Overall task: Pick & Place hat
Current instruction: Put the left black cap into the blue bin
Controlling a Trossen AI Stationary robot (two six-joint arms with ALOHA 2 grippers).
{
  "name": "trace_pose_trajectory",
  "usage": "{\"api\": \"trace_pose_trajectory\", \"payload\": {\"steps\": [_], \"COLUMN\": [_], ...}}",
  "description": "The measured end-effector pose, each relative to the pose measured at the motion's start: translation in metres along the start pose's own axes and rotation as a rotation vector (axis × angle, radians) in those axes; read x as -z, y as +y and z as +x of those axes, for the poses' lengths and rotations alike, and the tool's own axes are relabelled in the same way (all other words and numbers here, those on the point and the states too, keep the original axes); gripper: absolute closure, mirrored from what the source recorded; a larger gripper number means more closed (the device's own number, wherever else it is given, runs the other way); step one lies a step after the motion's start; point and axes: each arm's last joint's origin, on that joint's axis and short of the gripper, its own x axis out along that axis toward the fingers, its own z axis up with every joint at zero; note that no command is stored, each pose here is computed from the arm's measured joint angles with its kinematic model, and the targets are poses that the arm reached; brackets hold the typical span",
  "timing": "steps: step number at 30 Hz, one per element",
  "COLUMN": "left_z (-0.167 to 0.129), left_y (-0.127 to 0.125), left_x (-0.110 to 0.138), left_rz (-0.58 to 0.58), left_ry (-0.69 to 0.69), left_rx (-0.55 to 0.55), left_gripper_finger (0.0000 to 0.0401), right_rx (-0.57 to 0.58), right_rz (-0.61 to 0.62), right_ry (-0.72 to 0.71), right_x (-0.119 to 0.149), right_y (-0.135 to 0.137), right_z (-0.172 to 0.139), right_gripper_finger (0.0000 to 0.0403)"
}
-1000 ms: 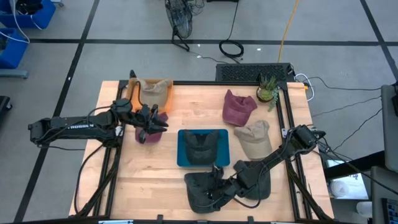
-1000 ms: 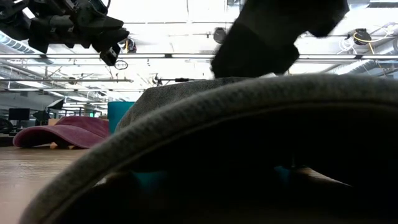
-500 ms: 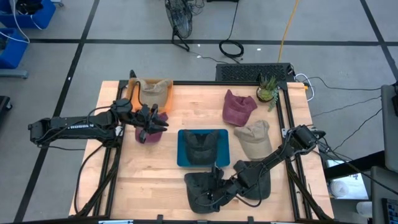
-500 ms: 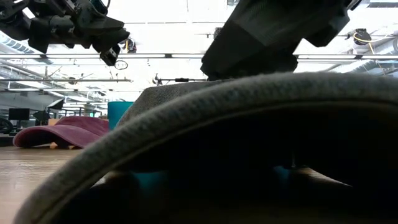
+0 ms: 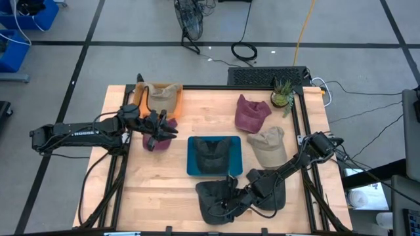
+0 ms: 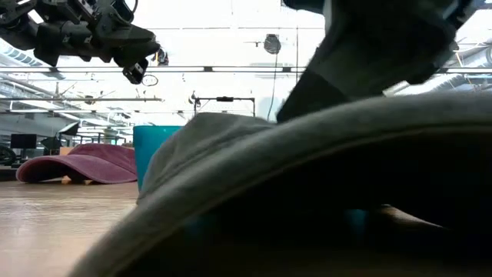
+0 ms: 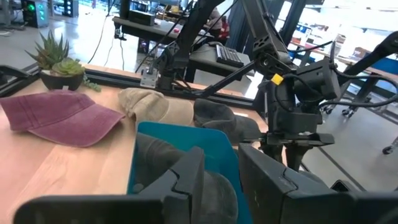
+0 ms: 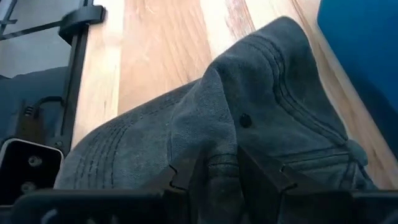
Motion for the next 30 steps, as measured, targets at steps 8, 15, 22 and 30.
{"api": "trace_pose_trajectory", "payload": {"steps": [8,15,22,30], "left_z": [0.0,0.0,0.0,0.0], "left_y": [0.0,0.0,0.0,0.0], "left_x": [0.0,0.0,0.0,-0.001], "left_rz": [0.0,-0.001,0.004,0.005], "left_ry": [-0.002,-0.002,-0.006,-0.015], "left_rx": [-0.01,-0.017,-0.017,-0.016], "left_gripper_finger": [0.0299,0.0299,0.0299,0.0299], "right_rx": [-0.086,-0.173,-0.11,-0.029], "right_rz": [-0.026,-0.12,-0.291,-0.326], "right_ry": [-0.104,-0.224,-0.33,-0.277], "right_x": [-0.01,-0.028,-0.061,-0.104], "right_y": [0.01,0.023,0.014,-0.044], "right_z": [-0.003,-0.028,-0.069,-0.082], "right_gripper_finger": [0.0363,0.0393,0.0398,0.04]}}
